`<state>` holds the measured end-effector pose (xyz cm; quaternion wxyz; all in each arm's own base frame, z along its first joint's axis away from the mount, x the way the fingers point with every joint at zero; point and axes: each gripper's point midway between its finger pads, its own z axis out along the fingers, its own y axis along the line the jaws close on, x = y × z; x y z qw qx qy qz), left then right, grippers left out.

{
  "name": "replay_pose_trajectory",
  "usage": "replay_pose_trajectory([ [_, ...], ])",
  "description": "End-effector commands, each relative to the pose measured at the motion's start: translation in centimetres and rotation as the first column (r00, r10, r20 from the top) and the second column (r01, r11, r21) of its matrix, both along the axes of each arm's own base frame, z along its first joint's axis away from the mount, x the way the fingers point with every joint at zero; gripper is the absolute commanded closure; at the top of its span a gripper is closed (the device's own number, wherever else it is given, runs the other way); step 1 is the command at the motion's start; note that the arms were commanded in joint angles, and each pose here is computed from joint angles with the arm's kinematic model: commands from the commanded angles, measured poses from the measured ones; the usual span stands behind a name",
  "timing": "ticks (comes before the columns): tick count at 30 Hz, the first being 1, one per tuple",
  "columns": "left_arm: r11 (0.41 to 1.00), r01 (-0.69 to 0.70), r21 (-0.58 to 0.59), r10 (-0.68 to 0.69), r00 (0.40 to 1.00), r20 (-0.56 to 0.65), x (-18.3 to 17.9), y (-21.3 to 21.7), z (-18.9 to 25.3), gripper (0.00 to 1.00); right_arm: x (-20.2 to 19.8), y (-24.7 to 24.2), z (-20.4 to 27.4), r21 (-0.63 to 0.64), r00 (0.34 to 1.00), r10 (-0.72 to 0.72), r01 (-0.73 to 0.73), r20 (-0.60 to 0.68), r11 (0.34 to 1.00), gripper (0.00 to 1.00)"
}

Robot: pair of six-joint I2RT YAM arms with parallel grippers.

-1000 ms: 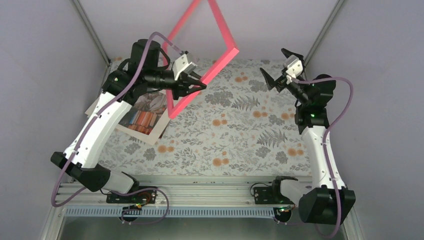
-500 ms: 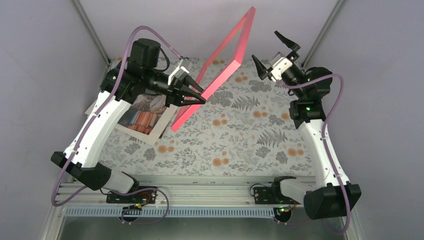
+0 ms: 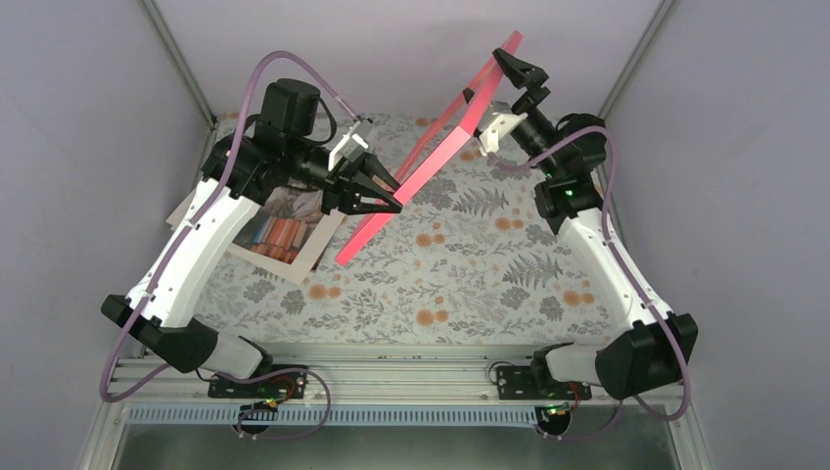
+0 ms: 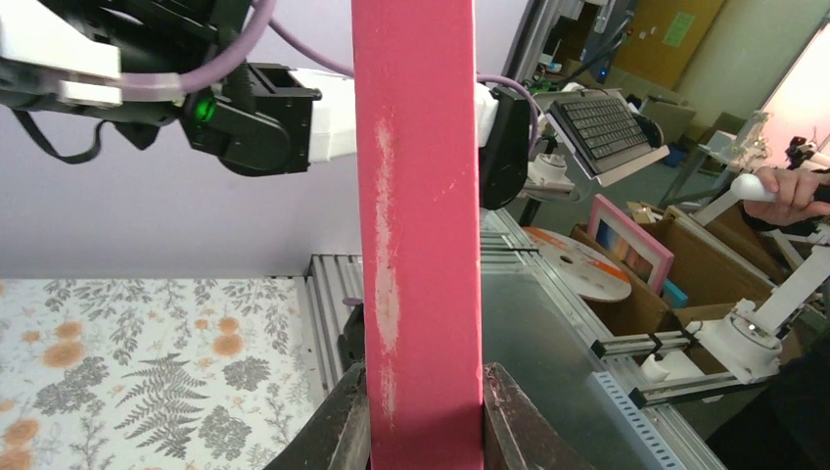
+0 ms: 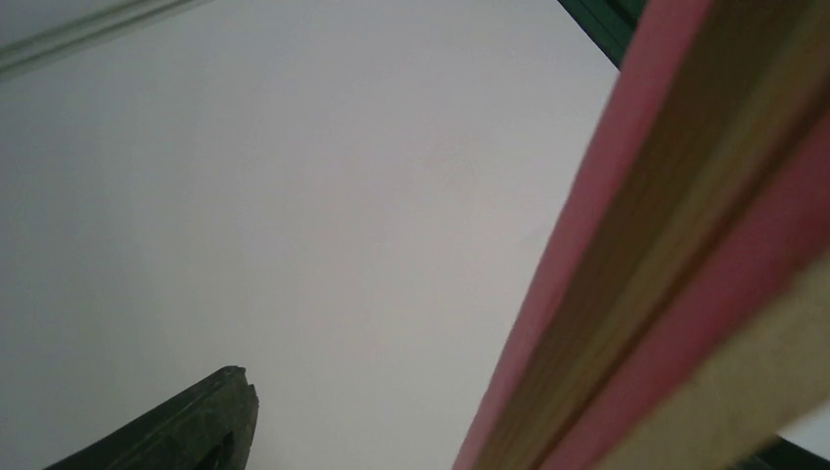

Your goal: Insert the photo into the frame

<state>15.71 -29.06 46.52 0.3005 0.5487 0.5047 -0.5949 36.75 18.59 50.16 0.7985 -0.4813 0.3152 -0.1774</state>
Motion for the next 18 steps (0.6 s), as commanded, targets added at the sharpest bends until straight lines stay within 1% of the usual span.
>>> replay_pose_trajectory([
  [1, 0.994, 0.072, -0.084, -0.064, 0.993, 0.097, -1.1, 0.2, 1.5, 0.98, 0.0, -0.6, 3.9, 0.018, 0.98, -0.097, 0.095, 0.172, 0.995, 0.17],
  [3, 0.994, 0.074, -0.083, -0.067, 0.994, 0.091, -1.1, 0.1, 1.4, 0.97, 0.5, -0.7, 4.2, 0.028, 0.974, -0.115, 0.111, 0.193, 0.993, 0.22],
  [5, 0.994, 0.072, -0.082, -0.064, 0.994, 0.092, -1.1, 0.1, 1.4, 0.97, 0.8, -0.9, 4.8, 0.051, 0.969, -0.132, 0.124, 0.208, 0.991, 0.29],
  [7, 0.995, 0.06, -0.076, -0.053, 0.994, 0.092, -0.9, 0.1, 1.2, 0.97, 1.0, -1.0, 5.0, 0.065, 0.971, -0.137, 0.126, 0.198, 0.99, 0.4],
  [8, 0.996, 0.053, -0.071, -0.047, 0.995, 0.09, -0.8, 0.0, 1.1, 0.97, 0.9, -1.0, 5.0, 0.064, 0.972, -0.134, 0.123, 0.194, 0.99, 0.48],
  [11, 0.997, 0.038, -0.068, -0.031, 0.995, 0.098, -0.6, 0.0, 1.2, 0.96, 0.5, -0.9, 4.7, 0.05, 0.973, -0.126, 0.119, 0.192, 0.992, 0.66],
  [15, 0.998, 0.016, -0.065, -0.009, 0.994, 0.105, -0.2, 0.1, 1.2, 0.94, -0.1, -0.7, 3.6, 0.021, 0.977, -0.106, 0.104, 0.183, 0.994, 0.82],
  [16, 0.998, 0.009, -0.065, -0.002, 0.994, 0.107, -0.1, 0.2, 1.3, 0.93, -0.4, -0.7, 3.5, 0.017, 0.978, -0.101, 0.1, 0.183, 0.995, 0.86],
  [18, 0.998, -0.02, -0.059, 0.027, 0.993, 0.115, 0.4, 0.2, 1.2, 0.85, -0.5, -0.8, 3.3, 0.014, 0.981, -0.101, 0.1, 0.169, 0.995, 0.92],
])
